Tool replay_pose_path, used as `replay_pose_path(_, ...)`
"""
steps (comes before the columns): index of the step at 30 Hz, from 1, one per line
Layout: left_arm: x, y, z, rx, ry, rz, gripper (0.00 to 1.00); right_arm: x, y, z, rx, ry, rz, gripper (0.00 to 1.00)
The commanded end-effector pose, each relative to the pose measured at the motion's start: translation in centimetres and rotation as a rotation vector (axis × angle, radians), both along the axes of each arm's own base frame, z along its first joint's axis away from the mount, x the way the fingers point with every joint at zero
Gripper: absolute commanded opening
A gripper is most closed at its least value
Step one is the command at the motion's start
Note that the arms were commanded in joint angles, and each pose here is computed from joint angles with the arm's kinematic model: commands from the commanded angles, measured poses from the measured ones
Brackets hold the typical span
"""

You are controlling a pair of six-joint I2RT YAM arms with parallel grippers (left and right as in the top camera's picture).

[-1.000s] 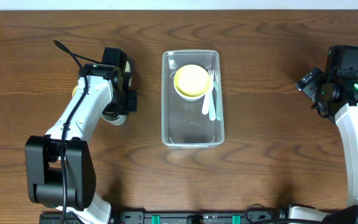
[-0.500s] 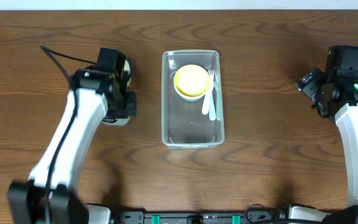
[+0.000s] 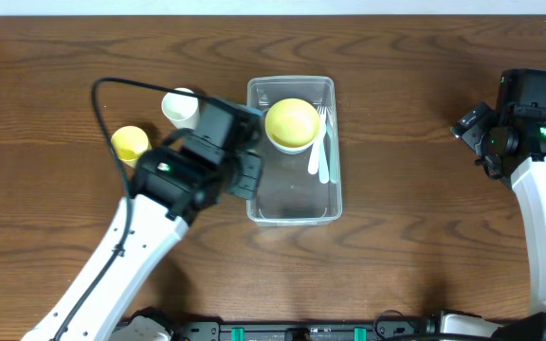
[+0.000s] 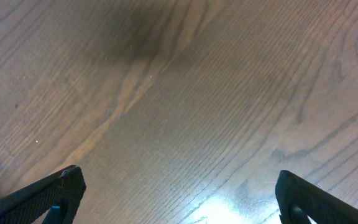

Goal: Pack container
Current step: 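Carry the grey cup right and lower it into the container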

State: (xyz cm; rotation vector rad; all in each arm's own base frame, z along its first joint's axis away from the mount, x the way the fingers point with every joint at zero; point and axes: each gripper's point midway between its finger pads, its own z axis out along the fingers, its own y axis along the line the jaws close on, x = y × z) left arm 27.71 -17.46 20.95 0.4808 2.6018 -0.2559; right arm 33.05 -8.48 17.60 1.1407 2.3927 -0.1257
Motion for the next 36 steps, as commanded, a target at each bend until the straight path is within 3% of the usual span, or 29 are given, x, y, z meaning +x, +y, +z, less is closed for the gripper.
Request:
replay_pose_path(1, 0.4, -2.1, 0.0, 0.037, -0.049, -0.041, 0.06, 0.1, -0.4, 0.5, -0.011, -0.015, -0.024, 0.99)
replay_pose_path(7, 1.3, -5.0, -1.9, 0.096, -0.088, -0.087, 0.06, 0.1, -0.4, 0.5, -0.011, -0.015, -0.024, 0.99)
replay_pose_path(15, 2.8, -6.7, -6.5, 0.151, -0.021, -0.099, 0.06, 0.1, -0.4, 0.5, -0.011, -0.015, -0.024, 0.99)
replay_pose_path(33, 3.1, -6.2, -13.4, 0.302, 0.101, -0.106, 0.06, 0.1, -0.4, 0.5, -0.011, -0.015, -0.024, 0.99)
replay_pose_path(34, 3.2, -6.1, -13.4, 0.306, 0.099, -0.105, 0.07, 0.1, -0.4, 0.5, -0.011, -0.015, -0.024, 0.99)
replay_pose_path(36, 3.3, -6.0, -13.3, 0.310, 0.094, -0.102, 0.26, 0.1, -0.4, 0.5, -0.011, -0.015, -0.024, 0.99)
